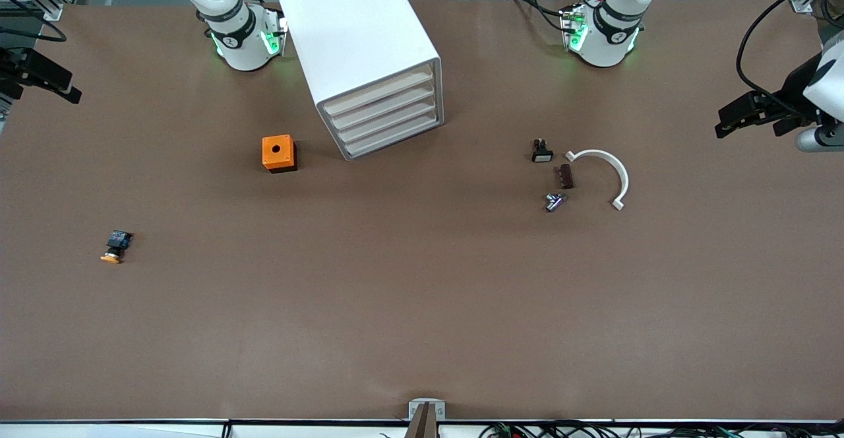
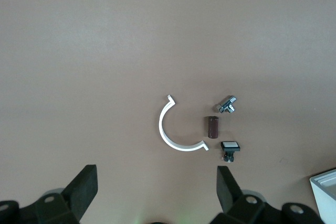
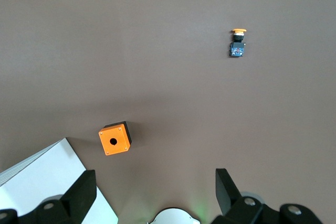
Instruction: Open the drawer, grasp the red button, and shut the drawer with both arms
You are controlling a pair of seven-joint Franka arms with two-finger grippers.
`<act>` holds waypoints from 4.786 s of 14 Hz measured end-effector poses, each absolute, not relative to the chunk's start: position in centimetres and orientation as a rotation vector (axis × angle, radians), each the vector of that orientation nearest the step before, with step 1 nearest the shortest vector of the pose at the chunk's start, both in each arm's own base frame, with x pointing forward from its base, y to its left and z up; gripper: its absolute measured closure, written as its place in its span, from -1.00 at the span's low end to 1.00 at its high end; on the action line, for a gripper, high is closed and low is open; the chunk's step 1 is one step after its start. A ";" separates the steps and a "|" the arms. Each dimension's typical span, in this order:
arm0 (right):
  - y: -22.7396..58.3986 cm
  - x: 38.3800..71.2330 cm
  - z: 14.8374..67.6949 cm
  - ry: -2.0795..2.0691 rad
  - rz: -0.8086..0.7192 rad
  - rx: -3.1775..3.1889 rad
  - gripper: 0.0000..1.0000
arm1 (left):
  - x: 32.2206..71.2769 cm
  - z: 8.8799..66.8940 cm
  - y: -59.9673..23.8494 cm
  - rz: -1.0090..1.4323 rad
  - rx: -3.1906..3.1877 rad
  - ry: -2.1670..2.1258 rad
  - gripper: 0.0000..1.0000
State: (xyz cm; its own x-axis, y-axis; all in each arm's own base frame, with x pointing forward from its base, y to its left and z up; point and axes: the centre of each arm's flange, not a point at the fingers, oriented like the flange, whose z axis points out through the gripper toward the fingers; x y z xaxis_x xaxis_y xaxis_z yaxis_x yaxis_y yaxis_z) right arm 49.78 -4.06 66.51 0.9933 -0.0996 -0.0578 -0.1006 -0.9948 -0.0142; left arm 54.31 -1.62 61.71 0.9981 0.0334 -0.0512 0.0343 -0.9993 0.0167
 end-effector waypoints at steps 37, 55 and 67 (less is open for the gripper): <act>-4.4 52.3 62.6 0.164 0.215 -3.115 -1.00 | 57.0 36.7 -24.4 -0.940 2.786 0.838 -1.00; -8.8 57.5 54.2 0.257 0.358 -3.165 -1.00 | 52.0 25.2 -41.6 -1.821 1.934 2.160 -1.00; -7.8 58.2 54.4 0.449 0.323 -3.128 -1.00 | 43.8 20.4 -47.7 -2.065 2.065 2.205 -0.42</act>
State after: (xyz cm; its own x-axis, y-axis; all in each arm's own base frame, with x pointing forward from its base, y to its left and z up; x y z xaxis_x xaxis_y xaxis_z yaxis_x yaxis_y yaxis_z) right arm 58.24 -7.80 54.45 0.9393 -0.2821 -0.1954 -0.2749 -0.9594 0.0636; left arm 43.81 -47.68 20.38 -0.2738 0.9147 -0.2972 0.3562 -0.1906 -0.9147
